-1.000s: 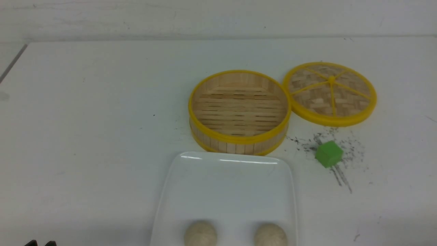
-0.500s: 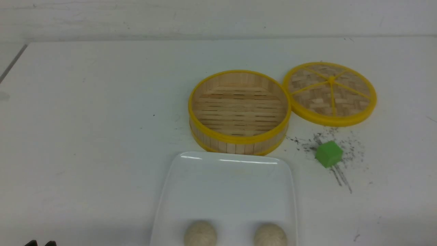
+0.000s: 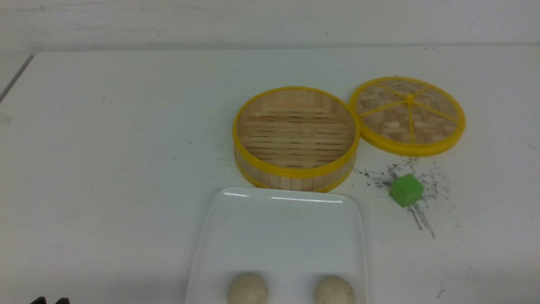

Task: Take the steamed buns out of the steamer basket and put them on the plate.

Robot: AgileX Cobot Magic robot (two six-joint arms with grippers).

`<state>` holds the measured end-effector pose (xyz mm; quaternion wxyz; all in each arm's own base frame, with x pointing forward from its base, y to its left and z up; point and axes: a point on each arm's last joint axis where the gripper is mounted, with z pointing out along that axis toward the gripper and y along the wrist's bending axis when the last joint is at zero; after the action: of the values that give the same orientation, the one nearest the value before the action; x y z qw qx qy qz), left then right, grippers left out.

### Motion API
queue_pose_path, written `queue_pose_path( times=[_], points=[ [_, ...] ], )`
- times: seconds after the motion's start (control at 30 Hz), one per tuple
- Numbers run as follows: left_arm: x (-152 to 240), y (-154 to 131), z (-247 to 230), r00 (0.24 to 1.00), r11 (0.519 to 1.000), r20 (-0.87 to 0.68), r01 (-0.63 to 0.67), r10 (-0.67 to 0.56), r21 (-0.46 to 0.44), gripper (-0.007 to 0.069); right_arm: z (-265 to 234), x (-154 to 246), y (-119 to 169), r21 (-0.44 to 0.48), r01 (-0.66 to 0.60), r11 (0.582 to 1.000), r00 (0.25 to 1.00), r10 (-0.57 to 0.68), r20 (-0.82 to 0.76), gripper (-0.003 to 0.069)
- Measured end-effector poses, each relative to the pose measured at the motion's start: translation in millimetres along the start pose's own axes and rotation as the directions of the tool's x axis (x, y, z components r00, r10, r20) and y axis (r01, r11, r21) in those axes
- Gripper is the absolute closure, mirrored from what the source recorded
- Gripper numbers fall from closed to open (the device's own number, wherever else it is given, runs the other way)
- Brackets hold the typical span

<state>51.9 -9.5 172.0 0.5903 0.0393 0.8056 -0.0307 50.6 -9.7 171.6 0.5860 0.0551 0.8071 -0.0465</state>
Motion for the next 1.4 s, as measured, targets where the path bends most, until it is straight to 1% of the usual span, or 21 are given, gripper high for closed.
queue_pose_path(
  times=[0.13, 0.17, 0.23, 0.37, 0.5, 0.6, 0.63, 0.73, 1.4],
  points=[
    [0.0, 0.0, 0.0, 1.0, 1.0, 0.0, 0.0, 0.0, 0.0, 0.0385, 0.0, 0.0, -0.1, 0.002, 0.005, 1.0, 1.0, -0.005, 0.0, 0.0416],
    [0.0, 0.0, 0.0, 1.0, 1.0, 0.0, 0.0, 0.0, 0.0, 0.0385, 0.0, 0.0, -0.9, 0.01, 0.034, 0.999, 0.999, -0.034, 0.0, 0.0416],
    [0.0, 0.0, 0.0, 1.0, 1.0, 0.0, 0.0, 0.0, 0.0, 0.0385, 0.0, 0.2, -1.5, 0.016, 0.046, 0.999, 0.999, -0.046, -0.003, 0.0416],
    [0.0, 0.0, 0.0, 1.0, 1.0, 0.0, 0.0, 0.0, 0.0, 0.0385, -0.1, 0.0, -1.5, 0.017, 0.017, 1.0, 1.0, -0.017, -0.003, 0.0416],
    [0.0, 0.0, 0.0, 1.0, 1.0, 0.0, 0.0, 0.0, 0.0, 0.0385, -0.1, 0.0, -1.0, 0.007, 0.013, 1.0, 1.0, -0.013, -0.002, 0.0416],
    [0.0, 0.0, 0.0, 1.0, 1.0, 0.0, 0.0, 0.0, 0.0, 0.0385, 0.0, -0.1, 2.2, -0.046, 0.011, 0.999, 1.0, -0.011, -0.001, 0.0416],
    [0.0, 0.0, 0.0, 1.0, 1.0, 0.0, 0.0, 0.0, 0.0, 0.0385, -0.1, -0.1, 4.2, -0.082, 0.018, 0.996, 1.0, -0.018, -0.001, 0.0416],
    [0.0, 0.0, 0.0, 1.0, 1.0, 0.0, 0.0, 0.0, 0.0, 0.0385, -0.1, -0.1, 5.4, -0.105, 0.027, 0.994, 1.0, -0.027, 0.0, 0.0416],
    [0.0, 0.0, 0.0, 1.0, 1.0, 0.0, 0.0, 0.0, 0.0, 0.0385, -0.2, -0.1, 5.5, -0.108, 0.027, 0.994, 1.0, -0.028, 0.0, 0.0416]
  ],
)
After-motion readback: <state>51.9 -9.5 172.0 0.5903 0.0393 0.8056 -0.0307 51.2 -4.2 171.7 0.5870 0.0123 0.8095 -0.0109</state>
